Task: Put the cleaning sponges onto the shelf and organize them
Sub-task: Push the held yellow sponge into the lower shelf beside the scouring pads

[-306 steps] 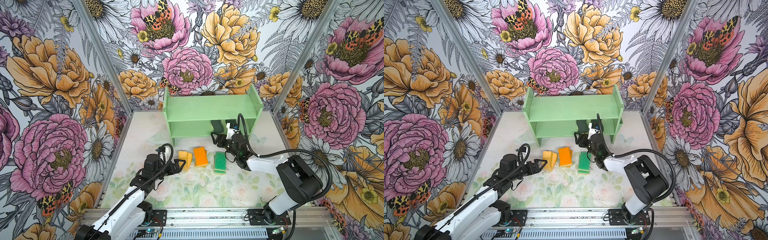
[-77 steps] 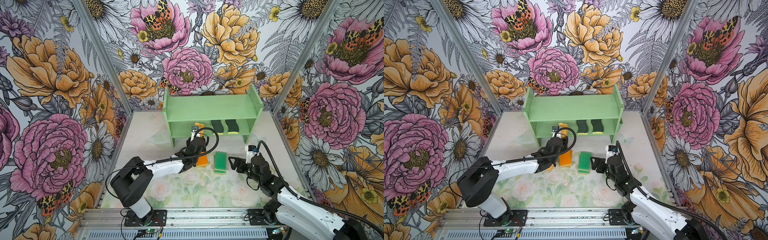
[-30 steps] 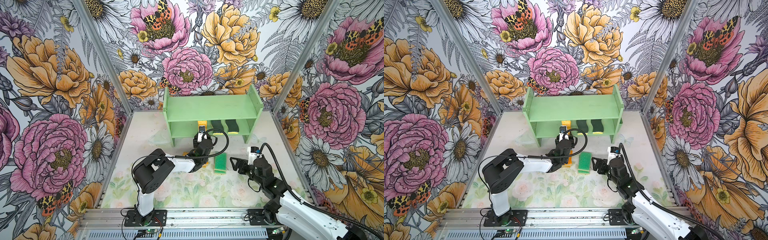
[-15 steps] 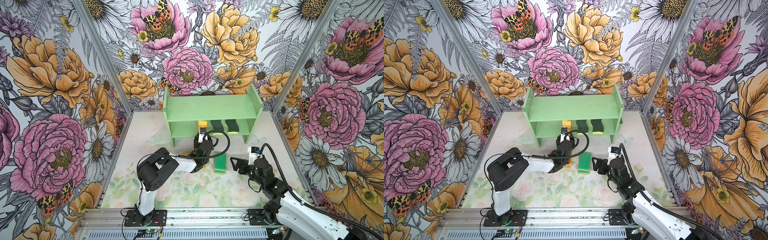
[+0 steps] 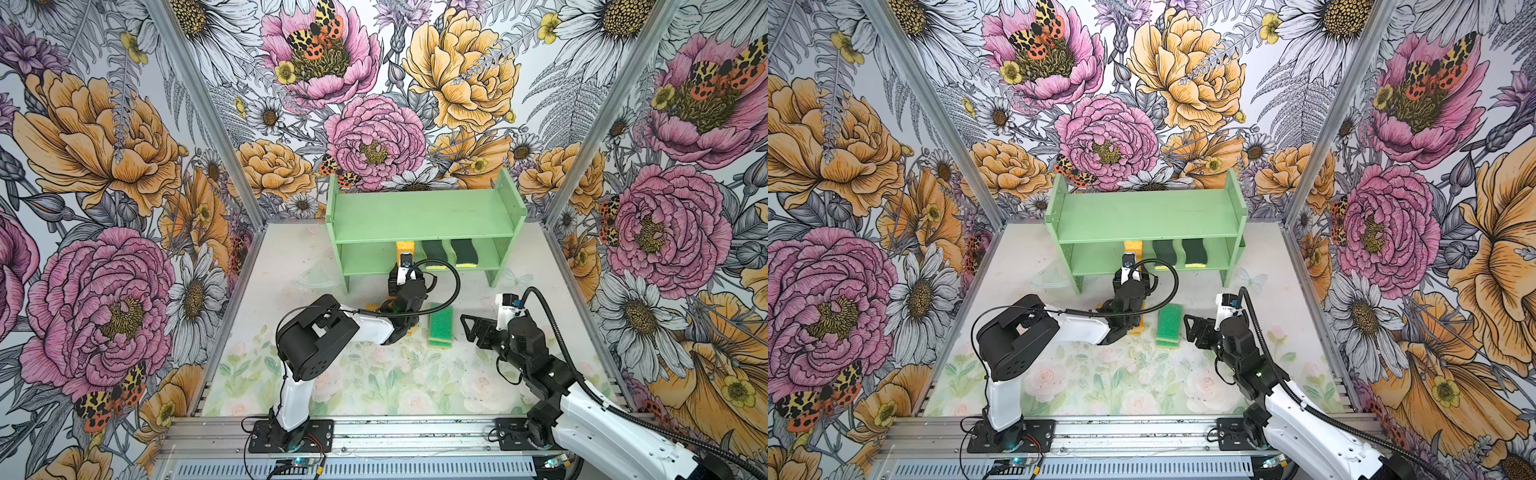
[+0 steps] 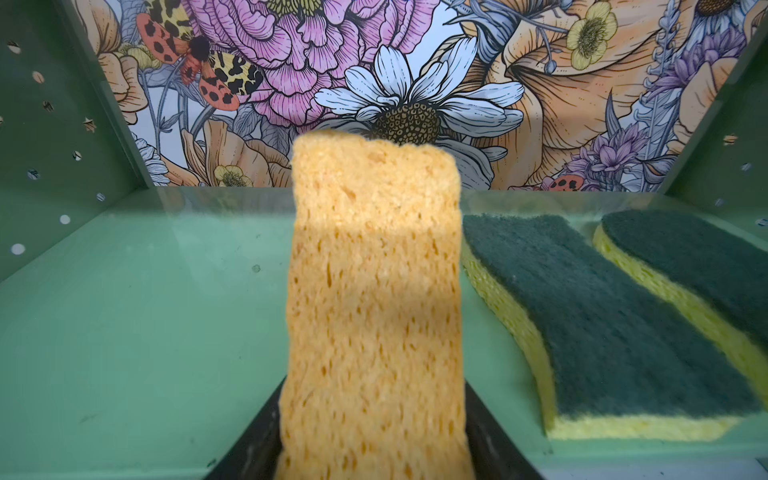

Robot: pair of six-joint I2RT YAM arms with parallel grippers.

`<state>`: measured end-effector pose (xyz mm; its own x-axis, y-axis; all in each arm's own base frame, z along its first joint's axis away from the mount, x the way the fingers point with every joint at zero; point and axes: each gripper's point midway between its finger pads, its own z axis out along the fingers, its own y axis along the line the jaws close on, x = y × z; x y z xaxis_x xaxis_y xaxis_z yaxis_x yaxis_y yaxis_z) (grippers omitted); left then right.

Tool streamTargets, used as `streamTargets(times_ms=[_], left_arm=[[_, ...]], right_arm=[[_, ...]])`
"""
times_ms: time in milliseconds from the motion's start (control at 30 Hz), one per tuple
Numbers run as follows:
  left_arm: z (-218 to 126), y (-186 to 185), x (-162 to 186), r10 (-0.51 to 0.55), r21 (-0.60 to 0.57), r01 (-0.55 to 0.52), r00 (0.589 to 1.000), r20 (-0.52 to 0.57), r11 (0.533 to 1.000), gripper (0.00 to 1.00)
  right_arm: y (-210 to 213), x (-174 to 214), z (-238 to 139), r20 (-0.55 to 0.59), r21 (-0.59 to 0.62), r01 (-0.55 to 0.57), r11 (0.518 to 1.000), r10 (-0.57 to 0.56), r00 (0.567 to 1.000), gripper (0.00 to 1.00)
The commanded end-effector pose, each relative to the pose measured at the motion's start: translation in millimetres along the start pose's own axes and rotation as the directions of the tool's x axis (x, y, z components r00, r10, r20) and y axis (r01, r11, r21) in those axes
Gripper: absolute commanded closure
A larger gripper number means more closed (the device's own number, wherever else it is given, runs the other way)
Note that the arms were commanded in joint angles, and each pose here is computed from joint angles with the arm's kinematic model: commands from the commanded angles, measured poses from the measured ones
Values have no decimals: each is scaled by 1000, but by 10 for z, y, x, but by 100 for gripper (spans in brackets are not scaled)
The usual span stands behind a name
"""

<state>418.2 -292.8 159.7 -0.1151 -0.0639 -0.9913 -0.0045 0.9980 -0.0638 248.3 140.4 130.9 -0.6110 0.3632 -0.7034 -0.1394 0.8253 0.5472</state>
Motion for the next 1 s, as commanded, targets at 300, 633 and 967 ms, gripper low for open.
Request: streamTargets(times_ms=[300, 633, 967], left_arm=[[75, 67, 51, -16, -40, 17, 1000, 8, 999, 42], [77, 60, 69, -15, -48, 16, 1000, 9, 999, 32], [5, 51, 66, -5, -44, 6, 1000, 12, 999, 25]], right_arm=[[-70, -2, -1, 12, 26, -11, 1000, 11, 1000, 18], [-75, 4, -4, 12, 26, -12, 1000, 12, 1000, 18], [-63, -3, -14, 15, 20, -15, 1000, 15, 1000, 18]])
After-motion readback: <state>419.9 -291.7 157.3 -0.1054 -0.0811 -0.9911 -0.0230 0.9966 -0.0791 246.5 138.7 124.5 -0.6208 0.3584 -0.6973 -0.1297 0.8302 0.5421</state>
